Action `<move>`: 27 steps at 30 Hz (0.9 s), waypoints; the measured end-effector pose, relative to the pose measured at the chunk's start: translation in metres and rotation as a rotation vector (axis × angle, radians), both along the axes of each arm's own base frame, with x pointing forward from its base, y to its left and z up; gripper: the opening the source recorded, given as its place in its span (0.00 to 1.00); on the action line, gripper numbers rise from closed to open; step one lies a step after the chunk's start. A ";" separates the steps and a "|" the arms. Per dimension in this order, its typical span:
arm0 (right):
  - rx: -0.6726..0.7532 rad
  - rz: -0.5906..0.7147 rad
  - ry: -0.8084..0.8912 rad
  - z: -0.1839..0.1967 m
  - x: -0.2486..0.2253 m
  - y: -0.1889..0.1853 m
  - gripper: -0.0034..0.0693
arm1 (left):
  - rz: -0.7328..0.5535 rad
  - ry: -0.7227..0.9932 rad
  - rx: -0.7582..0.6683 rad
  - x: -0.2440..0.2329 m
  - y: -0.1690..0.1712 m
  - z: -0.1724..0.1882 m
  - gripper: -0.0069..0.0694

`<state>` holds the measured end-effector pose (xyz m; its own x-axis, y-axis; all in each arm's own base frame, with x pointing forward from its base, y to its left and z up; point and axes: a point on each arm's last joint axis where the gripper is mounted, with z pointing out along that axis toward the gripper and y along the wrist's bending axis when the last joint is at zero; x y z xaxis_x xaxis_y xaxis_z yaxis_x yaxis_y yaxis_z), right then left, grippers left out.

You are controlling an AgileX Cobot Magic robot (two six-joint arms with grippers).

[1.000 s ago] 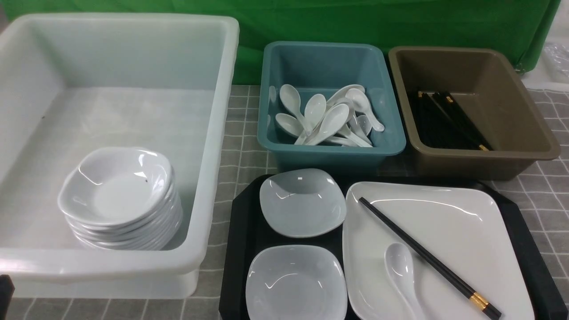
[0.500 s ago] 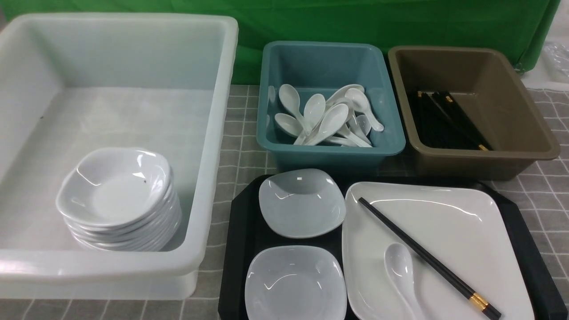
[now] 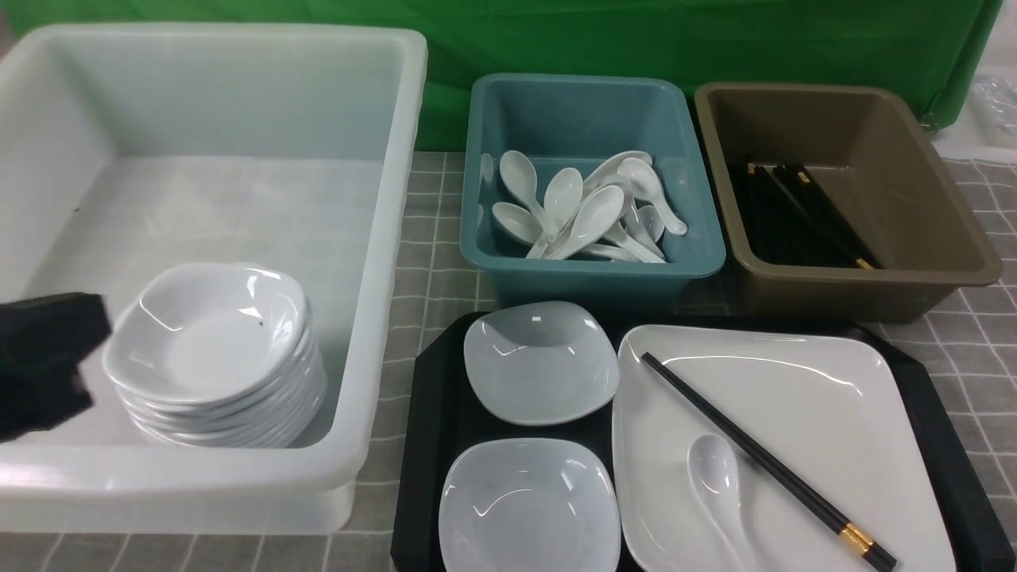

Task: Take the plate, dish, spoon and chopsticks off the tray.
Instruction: Use the right arm to grab a pair of chopsticks from the plate

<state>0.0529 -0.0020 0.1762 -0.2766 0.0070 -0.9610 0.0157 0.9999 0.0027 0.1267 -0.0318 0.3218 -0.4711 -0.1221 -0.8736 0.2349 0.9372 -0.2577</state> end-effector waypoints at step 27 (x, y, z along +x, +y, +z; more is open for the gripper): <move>0.046 0.357 0.443 0.113 0.053 0.046 0.37 | -0.402 0.056 0.140 0.017 -0.043 -0.016 0.11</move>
<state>0.1062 0.0440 0.2888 -0.6461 -0.1222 -0.7534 -0.3137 0.9424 0.1162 0.1442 -0.0744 0.3060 -0.5043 0.1995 -0.8402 0.5782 0.8006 -0.1570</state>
